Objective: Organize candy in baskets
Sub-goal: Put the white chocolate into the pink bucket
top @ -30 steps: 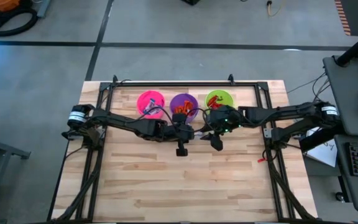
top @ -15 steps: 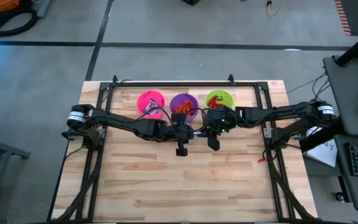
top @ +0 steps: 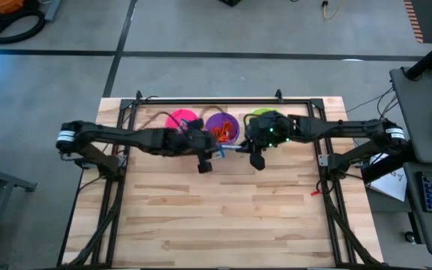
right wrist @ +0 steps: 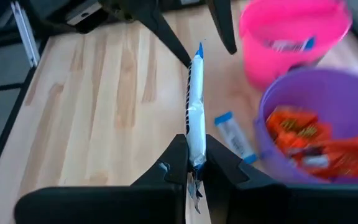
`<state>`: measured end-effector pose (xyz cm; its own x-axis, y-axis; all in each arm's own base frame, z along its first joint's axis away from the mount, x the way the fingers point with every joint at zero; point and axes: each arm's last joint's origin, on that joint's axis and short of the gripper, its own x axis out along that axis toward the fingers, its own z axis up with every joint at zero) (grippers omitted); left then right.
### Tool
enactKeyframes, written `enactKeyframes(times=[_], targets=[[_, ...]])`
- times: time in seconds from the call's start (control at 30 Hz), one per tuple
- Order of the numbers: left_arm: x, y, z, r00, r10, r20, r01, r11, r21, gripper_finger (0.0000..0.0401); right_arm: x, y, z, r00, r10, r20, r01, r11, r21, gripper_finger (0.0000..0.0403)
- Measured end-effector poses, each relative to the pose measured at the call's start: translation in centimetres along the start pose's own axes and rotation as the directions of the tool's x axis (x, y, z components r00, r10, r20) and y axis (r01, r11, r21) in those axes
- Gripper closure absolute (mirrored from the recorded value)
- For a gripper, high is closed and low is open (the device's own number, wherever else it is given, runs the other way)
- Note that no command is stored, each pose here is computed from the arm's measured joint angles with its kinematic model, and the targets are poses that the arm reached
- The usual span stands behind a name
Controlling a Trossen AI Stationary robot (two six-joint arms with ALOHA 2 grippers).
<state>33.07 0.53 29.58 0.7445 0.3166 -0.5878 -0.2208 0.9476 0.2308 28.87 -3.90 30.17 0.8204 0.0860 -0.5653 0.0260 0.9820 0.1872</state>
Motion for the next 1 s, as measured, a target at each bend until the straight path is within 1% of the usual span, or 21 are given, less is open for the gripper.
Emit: enactKeyframes(times=[0.13,0.27,0.33,0.4,0.47,0.53,0.57,0.63,0.7,0.8,0.83,0.9,1.0], targets=[[-2.5,1.4,-1.0,0.997,0.025,0.071,-0.020,0.996,-0.081,0.0274,-0.9,-0.4,1.6,0.998,-0.015,0.057,0.016,1.000,-0.025,0.0383],[-4.6,2.3,-3.5,0.995,0.097,0.032,-0.093,0.989,-0.115,0.0273,-1.5,-0.7,2.7,0.993,-0.028,0.111,0.033,0.999,-0.038,0.0383],[-5.7,2.7,-4.4,0.992,0.122,0.043,-0.114,0.982,-0.151,0.0273,-1.6,-0.8,3.2,0.988,-0.025,0.155,0.031,0.999,-0.036,0.0383],[-7.0,3.2,-4.9,0.988,0.130,0.088,-0.108,0.969,-0.221,0.0273,-1.7,-0.8,3.7,0.978,0.002,0.208,0.006,0.999,-0.040,0.0383],[-8.2,3.5,-4.6,0.970,0.140,0.196,-0.073,0.947,-0.314,0.0273,-1.8,-0.6,4.2,0.963,0.041,0.267,-0.029,0.998,-0.047,0.0383],[-9.2,3.8,-4.2,0.931,0.145,0.335,-0.004,0.922,-0.387,0.0273,-2.0,-0.4,4.8,0.940,0.076,0.331,-0.058,0.996,-0.063,0.0384],[-9.7,4.0,-3.8,0.897,0.141,0.420,0.051,0.909,-0.414,0.0273,-2.0,-0.3,5.1,0.926,0.092,0.366,-0.072,0.995,-0.066,0.0384],[-10.4,4.1,-3.4,0.812,0.151,0.564,0.144,0.885,-0.443,0.0273,-2.3,-0.1,5.7,0.896,0.115,0.430,-0.089,0.993,-0.081,0.0383],[-10.7,4.1,-3.3,0.727,0.163,0.667,0.214,0.870,-0.445,0.0273,-2.6,0.1,6.4,0.860,0.129,0.494,-0.096,0.991,-0.092,0.0380],[-10.4,3.8,-3.4,0.654,0.153,0.741,0.283,0.859,-0.427,0.0273,-3.2,0.3,7.2,0.803,0.149,0.577,-0.105,0.989,-0.108,0.0377],[-10.3,3.7,-3.5,0.640,0.151,0.753,0.301,0.852,-0.428,0.0273,-3.4,0.3,7.4,0.785,0.154,0.599,-0.106,0.988,-0.115,0.0377],[-9.6,3.5,-3.6,0.636,0.148,0.757,0.324,0.840,-0.436,0.0273,-3.6,0.4,7.7,0.763,0.161,0.626,-0.107,0.987,-0.123,0.0377],[-8.6,3.1,-3.3,0.623,0.151,0.768,0.337,0.834,-0.437,0.0273,-3.7,0.4,7.7,0.758,0.163,0.632,-0.105,0.986,-0.128,0.0378]])
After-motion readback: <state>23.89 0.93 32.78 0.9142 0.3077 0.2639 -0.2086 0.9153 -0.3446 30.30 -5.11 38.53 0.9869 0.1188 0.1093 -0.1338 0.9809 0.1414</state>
